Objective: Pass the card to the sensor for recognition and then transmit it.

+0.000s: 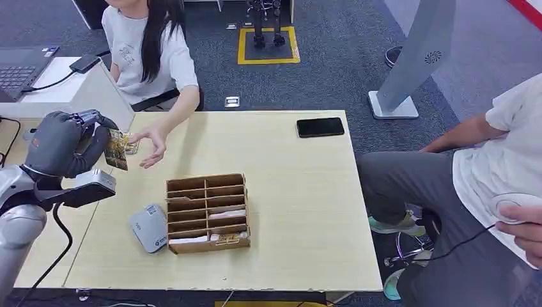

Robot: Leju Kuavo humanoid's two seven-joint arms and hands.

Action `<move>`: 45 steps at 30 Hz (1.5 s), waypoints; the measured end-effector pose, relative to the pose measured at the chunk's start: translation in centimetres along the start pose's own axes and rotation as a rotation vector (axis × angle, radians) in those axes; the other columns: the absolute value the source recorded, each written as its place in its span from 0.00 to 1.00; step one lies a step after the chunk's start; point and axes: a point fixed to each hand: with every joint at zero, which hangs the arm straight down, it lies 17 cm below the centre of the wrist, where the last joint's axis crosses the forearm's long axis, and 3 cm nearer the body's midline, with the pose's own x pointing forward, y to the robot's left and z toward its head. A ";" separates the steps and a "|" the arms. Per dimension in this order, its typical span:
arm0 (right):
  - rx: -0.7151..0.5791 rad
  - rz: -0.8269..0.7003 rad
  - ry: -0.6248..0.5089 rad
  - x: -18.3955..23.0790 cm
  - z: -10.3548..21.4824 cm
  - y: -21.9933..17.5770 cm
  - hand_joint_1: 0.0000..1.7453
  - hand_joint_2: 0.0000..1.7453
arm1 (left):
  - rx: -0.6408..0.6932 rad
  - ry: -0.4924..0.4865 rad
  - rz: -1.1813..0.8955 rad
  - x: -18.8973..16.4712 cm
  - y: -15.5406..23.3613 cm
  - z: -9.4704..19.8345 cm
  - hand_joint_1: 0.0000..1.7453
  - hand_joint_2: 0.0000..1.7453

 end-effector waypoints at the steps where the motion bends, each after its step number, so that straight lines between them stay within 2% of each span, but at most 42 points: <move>1: -0.001 0.000 0.001 0.0 0.0 0.0 0.00 0.00 | 0.000 0.000 -0.002 0.0 0.0 0.0 1.00 1.00; 3: -0.002 -0.001 0.004 -0.1 0.0 0.0 0.00 0.00 | 0.007 0.016 -0.026 -0.4 0.3 -0.2 1.00 1.00; 7: -0.009 0.007 0.003 -0.1 0.0 -0.2 0.00 0.00 | 0.056 0.154 -0.185 -4.0 1.8 -2.4 1.00 1.00; 13: -0.009 0.015 0.000 0.1 0.0 -0.1 0.00 0.00 | 0.106 0.288 -0.233 -8.3 3.1 -5.1 1.00 1.00; 22: 0.002 0.016 0.012 -0.5 0.3 0.5 0.00 0.00 | 0.102 0.327 -0.221 -9.8 2.3 -5.7 1.00 1.00; 41: 0.005 0.024 -0.001 -0.4 0.3 0.7 0.00 0.00 | 0.083 0.339 -0.209 -10.2 1.3 -5.8 1.00 1.00; 42: 0.005 0.024 -0.003 -0.4 0.3 0.7 0.00 0.00 | 0.083 0.339 -0.209 -10.2 1.3 -5.8 0.81 1.00; 43: 0.005 0.024 -0.003 -0.4 0.3 0.7 0.00 0.00 | 0.083 0.339 -0.209 -10.2 1.3 -5.9 0.00 1.00; 45: 0.005 0.025 -0.004 -0.4 0.3 0.7 0.00 0.00 | 0.085 0.339 -0.209 -10.2 1.3 -5.9 0.00 1.00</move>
